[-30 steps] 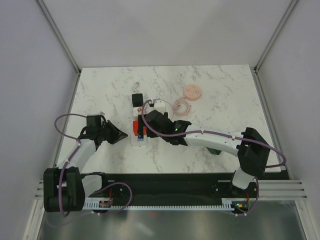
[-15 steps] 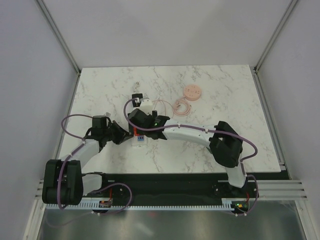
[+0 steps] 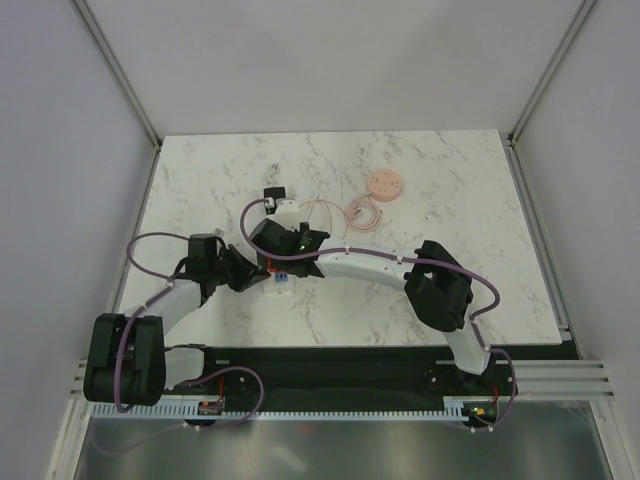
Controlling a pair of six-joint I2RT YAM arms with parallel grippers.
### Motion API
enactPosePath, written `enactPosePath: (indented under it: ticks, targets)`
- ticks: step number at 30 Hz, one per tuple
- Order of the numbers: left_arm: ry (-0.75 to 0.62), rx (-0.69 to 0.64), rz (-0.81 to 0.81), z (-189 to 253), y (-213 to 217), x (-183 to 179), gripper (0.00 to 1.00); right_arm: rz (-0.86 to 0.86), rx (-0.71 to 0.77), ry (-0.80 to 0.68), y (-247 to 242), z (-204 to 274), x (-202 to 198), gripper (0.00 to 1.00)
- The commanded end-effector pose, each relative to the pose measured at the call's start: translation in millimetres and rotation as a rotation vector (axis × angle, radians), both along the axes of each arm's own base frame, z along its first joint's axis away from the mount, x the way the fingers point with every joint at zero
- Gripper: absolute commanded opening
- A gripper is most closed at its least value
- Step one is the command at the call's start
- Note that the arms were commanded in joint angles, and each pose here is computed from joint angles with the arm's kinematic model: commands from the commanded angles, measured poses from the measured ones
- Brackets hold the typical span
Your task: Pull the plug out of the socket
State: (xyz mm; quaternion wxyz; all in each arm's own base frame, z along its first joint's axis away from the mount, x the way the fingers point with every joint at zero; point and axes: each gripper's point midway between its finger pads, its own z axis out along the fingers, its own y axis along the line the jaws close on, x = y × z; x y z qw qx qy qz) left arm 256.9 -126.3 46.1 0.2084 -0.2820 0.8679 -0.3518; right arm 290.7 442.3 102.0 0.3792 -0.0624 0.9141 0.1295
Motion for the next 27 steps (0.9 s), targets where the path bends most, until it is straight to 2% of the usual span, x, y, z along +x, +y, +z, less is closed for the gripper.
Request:
enactPosePath:
  ticks: [1,20,24,27]
  targets:
    - [0.033,0.004,0.035,-9,2,1,0.02,-0.007,-0.007,-0.027,5,7,5,0.84]
    - [0.13,0.043,0.083,-30,11,-16,0.02,0.001,-0.058,-0.018,11,-19,11,0.79]
    - [0.143,0.044,0.089,-30,11,-18,0.02,-0.002,-0.067,-0.028,11,-20,13,0.77]
    - [0.146,0.052,0.093,-29,13,-18,0.02,0.0,-0.069,-0.027,12,-22,14,0.7]
